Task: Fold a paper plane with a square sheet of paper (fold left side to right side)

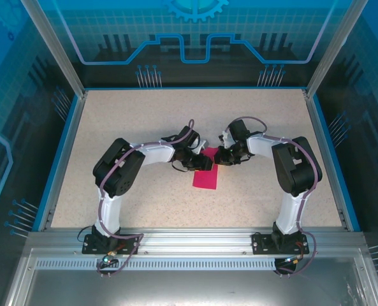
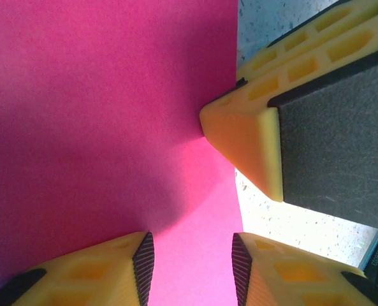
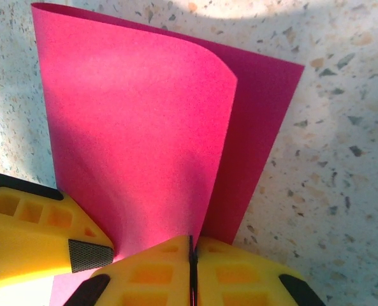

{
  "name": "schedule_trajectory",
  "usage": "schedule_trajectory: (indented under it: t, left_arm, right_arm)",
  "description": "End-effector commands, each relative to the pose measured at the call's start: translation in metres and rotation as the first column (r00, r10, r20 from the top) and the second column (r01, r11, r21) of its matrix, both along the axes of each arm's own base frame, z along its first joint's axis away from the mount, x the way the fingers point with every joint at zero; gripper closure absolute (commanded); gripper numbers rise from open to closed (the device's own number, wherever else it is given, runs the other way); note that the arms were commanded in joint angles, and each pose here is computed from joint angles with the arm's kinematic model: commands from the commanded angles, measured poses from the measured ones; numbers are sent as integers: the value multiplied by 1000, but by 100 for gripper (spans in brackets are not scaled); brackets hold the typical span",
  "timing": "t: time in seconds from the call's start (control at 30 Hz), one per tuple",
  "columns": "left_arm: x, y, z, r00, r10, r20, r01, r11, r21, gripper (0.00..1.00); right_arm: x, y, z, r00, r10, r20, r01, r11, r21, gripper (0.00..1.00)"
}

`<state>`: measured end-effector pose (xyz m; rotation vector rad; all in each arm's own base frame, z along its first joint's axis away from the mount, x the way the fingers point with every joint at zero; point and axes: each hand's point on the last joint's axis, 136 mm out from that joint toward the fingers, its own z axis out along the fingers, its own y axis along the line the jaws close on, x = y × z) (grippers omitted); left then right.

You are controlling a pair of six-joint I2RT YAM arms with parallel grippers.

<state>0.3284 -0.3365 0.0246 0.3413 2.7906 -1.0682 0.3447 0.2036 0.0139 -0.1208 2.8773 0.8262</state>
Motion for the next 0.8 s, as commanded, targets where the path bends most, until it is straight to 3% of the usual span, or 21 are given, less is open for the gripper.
schedule_trajectory:
  t: [0.0,0.2,0.3,0.47,0.53,0.63,0.77]
  left_arm:
    - [-12,6,-30,999,-4,-44,8,996,90,59]
    - [-14,10,-34,999,4,-53,1,994,106,59]
    - [-14,10,-35,998,6,-55,0,994,108,59]
    - [-13,10,-34,999,10,-52,-4,994,110,60]
    - [-13,10,-33,999,12,-53,-6,994,109,60]
    - [-12,9,-32,999,15,-52,-9,994,105,60]
    - [-11,9,-30,999,15,-49,-10,995,104,60]
  right_arm:
    - [-2,4,0,1000,29,-5,-30,999,-12,88]
    - [9,-1,23,999,9,50,-9,1000,5,81]
    - [12,-10,37,996,-7,85,7,1000,-5,70]
    - [-3,-30,49,994,-23,105,29,998,-58,62]
    - [-16,-28,51,995,-18,97,21,999,-31,67]
    - [-38,-15,48,999,-7,46,4,998,66,85]
    - [-64,7,35,999,18,-27,-14,988,154,92]
